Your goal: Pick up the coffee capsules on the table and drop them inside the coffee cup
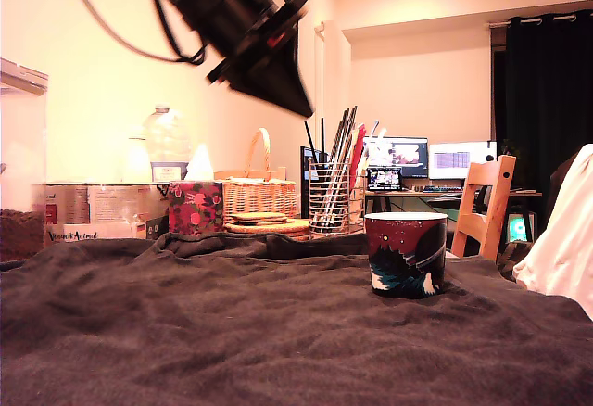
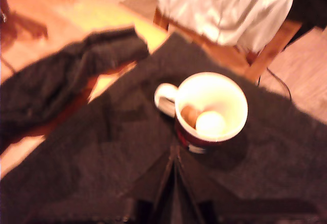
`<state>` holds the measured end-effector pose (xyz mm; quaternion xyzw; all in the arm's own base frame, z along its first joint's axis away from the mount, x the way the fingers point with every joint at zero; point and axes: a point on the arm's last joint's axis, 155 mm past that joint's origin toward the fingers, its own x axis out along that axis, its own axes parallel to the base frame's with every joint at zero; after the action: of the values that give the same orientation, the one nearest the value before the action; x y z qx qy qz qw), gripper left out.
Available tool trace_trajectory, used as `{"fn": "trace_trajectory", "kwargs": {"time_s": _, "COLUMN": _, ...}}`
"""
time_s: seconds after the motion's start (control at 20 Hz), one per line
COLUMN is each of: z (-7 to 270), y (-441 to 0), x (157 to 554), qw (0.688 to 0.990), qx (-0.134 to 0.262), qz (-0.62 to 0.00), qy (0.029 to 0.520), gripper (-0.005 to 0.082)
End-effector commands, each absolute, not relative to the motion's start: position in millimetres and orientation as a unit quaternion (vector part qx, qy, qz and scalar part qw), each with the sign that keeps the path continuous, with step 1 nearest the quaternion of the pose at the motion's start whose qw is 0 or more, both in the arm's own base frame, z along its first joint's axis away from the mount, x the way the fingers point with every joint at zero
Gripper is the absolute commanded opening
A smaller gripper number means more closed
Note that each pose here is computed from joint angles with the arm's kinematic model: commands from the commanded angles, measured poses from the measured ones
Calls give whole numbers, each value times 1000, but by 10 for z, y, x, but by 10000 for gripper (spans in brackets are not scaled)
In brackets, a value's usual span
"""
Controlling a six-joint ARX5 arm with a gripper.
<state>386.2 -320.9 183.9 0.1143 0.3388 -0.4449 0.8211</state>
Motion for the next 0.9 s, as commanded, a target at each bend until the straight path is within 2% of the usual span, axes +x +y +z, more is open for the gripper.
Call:
{"fn": "trace_trajectory", "kwargs": {"time_s": 0.0, "z": 1709, "y": -3108, "x": 3827, "qw": 822, "qx": 114, "qz": -438, "qy": 346, "gripper": -24}}
{"fn": "trace_trajectory", "kwargs": {"time_s": 0.5, "z": 1385, "y": -2437, "x": 3675, "qw": 854, "qx": 74, "qz": -375, "qy": 352, "gripper": -24}}
{"fn": "trace_trajectory", "kwargs": {"time_s": 0.7, "z": 1337, "y": -2099, "x": 3668, "qw": 875, "qx": 56, "qz": -344, "qy": 337, "gripper": -24}}
{"fn": "trace_trajectory", "kwargs": {"time_s": 0.85, "z": 1319, "y": -1833, "x": 3646, "qw": 892, "qx": 27, "qz": -312, "qy": 327, "gripper": -24}}
